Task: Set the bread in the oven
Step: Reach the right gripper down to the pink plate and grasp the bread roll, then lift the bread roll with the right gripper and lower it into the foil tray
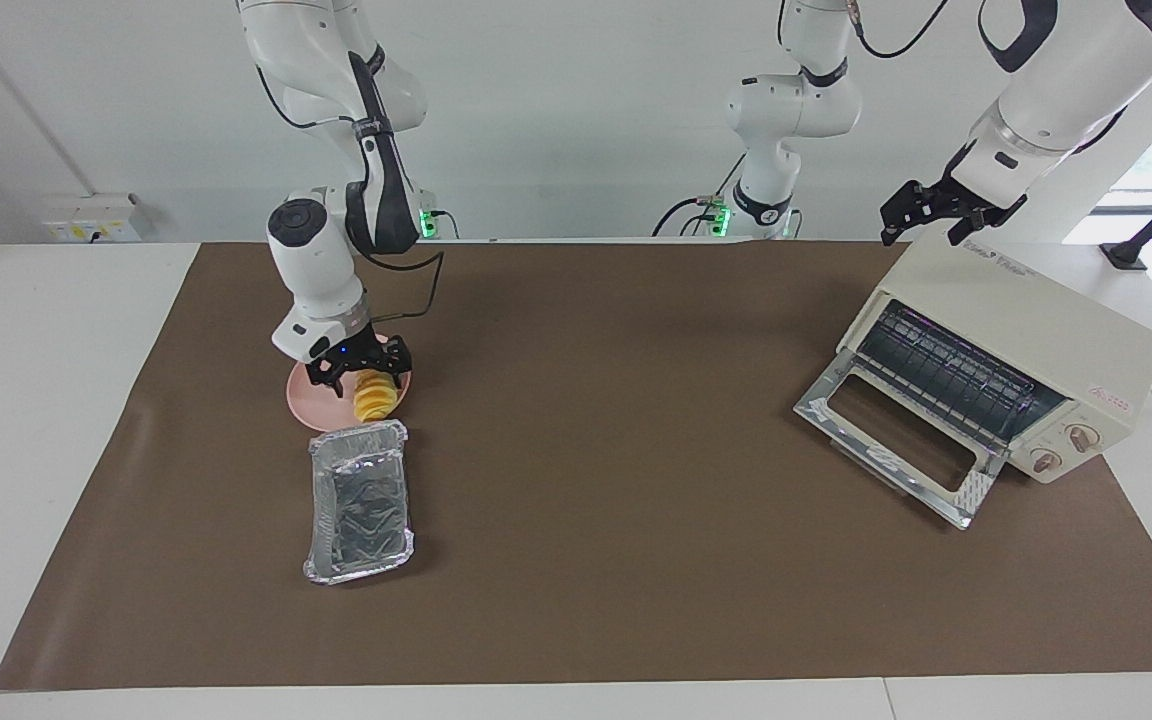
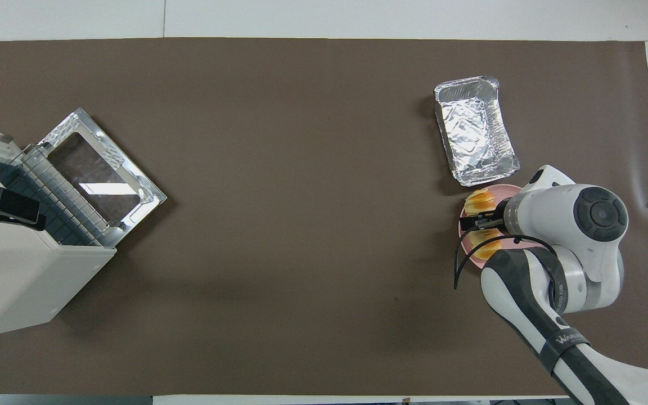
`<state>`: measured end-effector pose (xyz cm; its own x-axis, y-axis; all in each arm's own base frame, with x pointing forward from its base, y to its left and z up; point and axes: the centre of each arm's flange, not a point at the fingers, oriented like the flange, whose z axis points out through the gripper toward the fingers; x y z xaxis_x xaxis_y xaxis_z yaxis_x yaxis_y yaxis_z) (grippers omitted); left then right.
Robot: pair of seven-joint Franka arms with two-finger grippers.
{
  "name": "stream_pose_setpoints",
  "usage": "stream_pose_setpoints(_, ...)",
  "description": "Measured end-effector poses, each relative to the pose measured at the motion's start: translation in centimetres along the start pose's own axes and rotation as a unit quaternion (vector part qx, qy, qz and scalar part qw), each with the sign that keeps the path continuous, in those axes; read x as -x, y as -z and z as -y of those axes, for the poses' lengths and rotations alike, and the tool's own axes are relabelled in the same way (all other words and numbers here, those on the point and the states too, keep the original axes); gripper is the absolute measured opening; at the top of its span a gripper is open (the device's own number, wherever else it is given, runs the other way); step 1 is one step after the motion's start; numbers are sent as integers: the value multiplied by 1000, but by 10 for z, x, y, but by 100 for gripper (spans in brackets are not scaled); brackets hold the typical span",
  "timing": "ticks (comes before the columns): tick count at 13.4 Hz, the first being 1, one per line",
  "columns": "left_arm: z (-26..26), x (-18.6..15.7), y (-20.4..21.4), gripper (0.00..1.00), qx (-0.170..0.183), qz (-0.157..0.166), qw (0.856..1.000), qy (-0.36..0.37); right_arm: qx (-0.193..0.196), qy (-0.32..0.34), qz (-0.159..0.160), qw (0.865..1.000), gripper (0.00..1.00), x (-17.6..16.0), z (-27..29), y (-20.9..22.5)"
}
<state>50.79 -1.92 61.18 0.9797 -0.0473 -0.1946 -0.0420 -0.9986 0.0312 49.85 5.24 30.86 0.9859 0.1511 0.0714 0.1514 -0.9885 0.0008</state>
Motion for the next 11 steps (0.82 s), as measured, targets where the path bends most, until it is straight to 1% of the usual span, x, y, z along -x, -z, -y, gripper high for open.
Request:
stream_pose_setpoints(1, 0, 0, 0, 100, 0, 0, 1000, 0, 0, 0, 1, 1000, 96, 0, 0, -1)
stream_pose_setpoints(3, 0, 0, 0, 100, 0, 0, 1000, 0, 0, -2, 1, 1000, 69, 0, 0, -2)
stream_pose_setpoints(7, 0, 0, 0, 100, 0, 0, 1000, 0, 0, -14, -3, 1000, 24, -1, 0, 0)
stream_pose_setpoints(8, 0, 0, 0, 100, 0, 0, 1000, 0, 0, -14, -4, 1000, 20, -2, 0, 1)
stream_pose_setpoints(9, 0, 0, 0, 100, 0, 0, 1000, 0, 0, -14, -4, 1000, 19, -5, 0, 3)
stream_pose_setpoints(10, 0, 0, 0, 100, 0, 0, 1000, 0, 0, -14, 2, 1000, 19, -9, 0, 10)
stream_pose_setpoints(11, 0, 0, 0, 100, 0, 0, 1000, 0, -1, -14, 15, 1000, 15, -18, -1, 22)
